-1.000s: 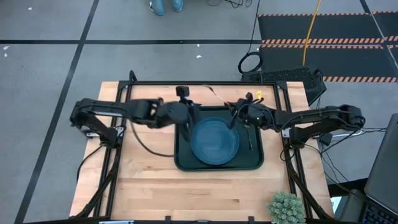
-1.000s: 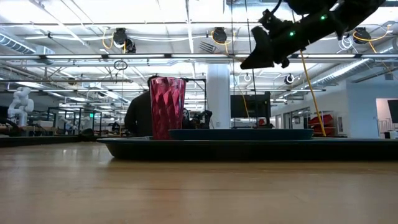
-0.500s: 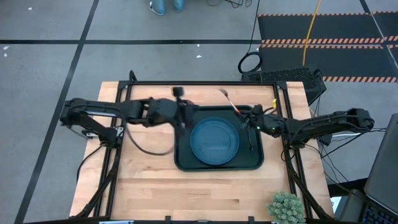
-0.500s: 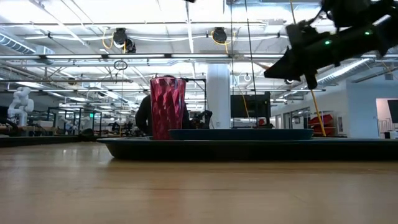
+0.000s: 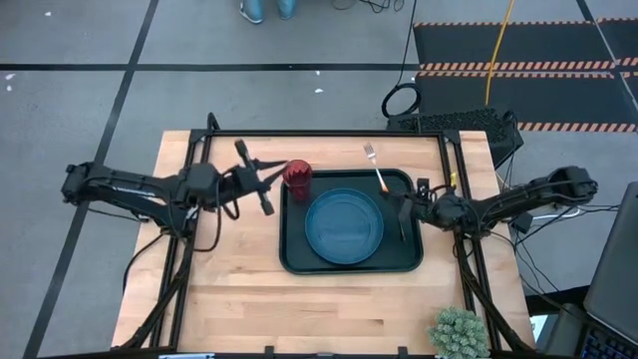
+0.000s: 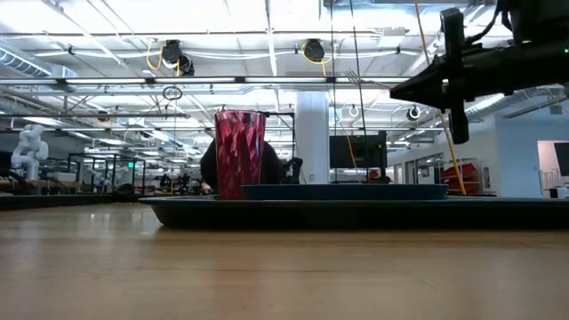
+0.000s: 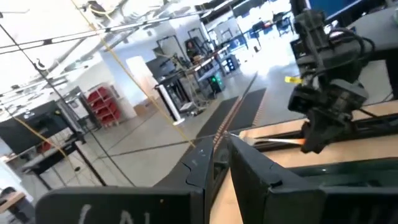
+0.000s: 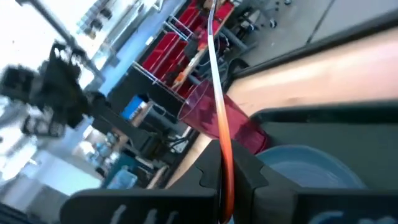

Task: Pick and place plate/cup/fork/spoon on tray
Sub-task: Put the orange fork to the right of the blue plate on the blue tray

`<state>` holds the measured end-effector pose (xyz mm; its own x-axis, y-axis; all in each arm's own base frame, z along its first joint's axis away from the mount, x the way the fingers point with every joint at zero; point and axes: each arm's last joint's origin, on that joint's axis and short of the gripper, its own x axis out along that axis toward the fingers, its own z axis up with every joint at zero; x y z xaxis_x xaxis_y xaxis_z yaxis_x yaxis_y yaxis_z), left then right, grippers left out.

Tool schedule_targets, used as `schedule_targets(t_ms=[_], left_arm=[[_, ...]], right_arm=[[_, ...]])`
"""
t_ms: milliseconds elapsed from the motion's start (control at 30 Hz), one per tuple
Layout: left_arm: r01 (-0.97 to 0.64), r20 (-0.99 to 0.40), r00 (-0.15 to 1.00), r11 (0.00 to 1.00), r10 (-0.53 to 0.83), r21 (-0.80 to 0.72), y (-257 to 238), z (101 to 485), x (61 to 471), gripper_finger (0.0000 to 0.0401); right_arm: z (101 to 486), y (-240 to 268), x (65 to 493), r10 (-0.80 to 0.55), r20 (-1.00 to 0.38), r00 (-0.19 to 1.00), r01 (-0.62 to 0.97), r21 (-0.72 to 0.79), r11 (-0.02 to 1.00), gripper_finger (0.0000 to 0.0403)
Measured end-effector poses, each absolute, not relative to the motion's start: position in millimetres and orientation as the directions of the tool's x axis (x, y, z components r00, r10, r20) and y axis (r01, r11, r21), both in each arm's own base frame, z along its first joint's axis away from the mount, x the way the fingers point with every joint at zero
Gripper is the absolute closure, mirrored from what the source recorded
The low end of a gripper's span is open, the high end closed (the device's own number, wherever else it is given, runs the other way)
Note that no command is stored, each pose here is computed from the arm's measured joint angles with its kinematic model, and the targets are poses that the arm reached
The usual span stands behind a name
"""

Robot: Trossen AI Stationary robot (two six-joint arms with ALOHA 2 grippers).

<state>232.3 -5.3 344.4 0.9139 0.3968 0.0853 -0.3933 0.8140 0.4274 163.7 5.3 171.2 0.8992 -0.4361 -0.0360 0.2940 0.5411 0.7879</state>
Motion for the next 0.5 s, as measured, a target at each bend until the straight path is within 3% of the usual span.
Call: schedule_targets(t_ms=[267,500], left_arm=[[-0.387,0.087,0.917,0.818,0.389,0.425,-8.6,317.1,226.0,0.0346],[-0.41,0.073,0.904,0.808,0.421,0.423,-8.1,311.2,224.5,0.0346]], right_arm=[[167.0,22.9,158.8,-0.511,-0.061,0.857,0.308,0.856,0.414,0.0403],[157.0,43.0,151.0,-0.483,-0.126,0.867,0.283,0.921,0.268,0.0403]])
